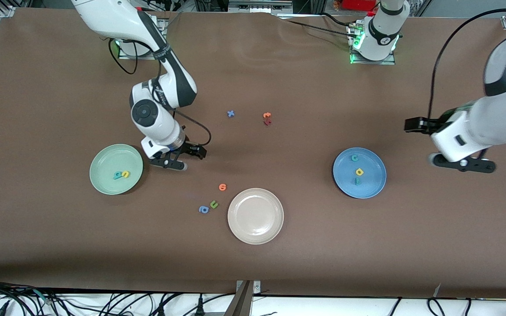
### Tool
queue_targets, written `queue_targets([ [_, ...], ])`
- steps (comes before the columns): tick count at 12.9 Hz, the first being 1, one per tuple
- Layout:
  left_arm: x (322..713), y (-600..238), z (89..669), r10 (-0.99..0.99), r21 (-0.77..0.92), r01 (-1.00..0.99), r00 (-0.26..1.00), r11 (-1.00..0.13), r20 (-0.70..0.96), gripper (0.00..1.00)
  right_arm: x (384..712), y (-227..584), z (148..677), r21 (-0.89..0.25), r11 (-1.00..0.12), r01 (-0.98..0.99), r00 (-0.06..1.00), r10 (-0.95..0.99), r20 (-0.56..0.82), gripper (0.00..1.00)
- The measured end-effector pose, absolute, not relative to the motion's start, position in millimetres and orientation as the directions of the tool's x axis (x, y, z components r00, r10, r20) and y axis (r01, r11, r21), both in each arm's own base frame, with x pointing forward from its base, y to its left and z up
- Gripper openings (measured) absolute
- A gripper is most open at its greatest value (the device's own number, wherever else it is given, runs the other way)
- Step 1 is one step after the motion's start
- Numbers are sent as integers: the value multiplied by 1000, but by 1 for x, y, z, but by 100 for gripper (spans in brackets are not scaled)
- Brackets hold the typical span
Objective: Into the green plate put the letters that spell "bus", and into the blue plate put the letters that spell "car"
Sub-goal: 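Grasp the yellow 2 with the right gripper while the left gripper withdraws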
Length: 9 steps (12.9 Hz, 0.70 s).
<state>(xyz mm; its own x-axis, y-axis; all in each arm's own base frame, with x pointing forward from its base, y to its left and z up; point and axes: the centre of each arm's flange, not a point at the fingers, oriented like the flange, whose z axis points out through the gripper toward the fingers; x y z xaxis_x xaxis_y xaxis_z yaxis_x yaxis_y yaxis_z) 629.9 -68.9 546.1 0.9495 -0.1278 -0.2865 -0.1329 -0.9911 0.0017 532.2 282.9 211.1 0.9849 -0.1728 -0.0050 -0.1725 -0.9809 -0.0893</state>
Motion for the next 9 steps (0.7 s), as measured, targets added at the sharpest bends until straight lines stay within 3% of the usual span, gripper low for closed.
queue_targets([
  [4, 604, -39, 577, -170, -6, -174, 970, -985, -174, 100, 504, 302, 211, -58, -997, -51, 999, -52, 11, 99],
  [9, 555, -49, 599, -198, 14, -198, 973, -980, -114, 100, 488, 304, 203, 22, -996, 85, 996, 86, 28, 92],
])
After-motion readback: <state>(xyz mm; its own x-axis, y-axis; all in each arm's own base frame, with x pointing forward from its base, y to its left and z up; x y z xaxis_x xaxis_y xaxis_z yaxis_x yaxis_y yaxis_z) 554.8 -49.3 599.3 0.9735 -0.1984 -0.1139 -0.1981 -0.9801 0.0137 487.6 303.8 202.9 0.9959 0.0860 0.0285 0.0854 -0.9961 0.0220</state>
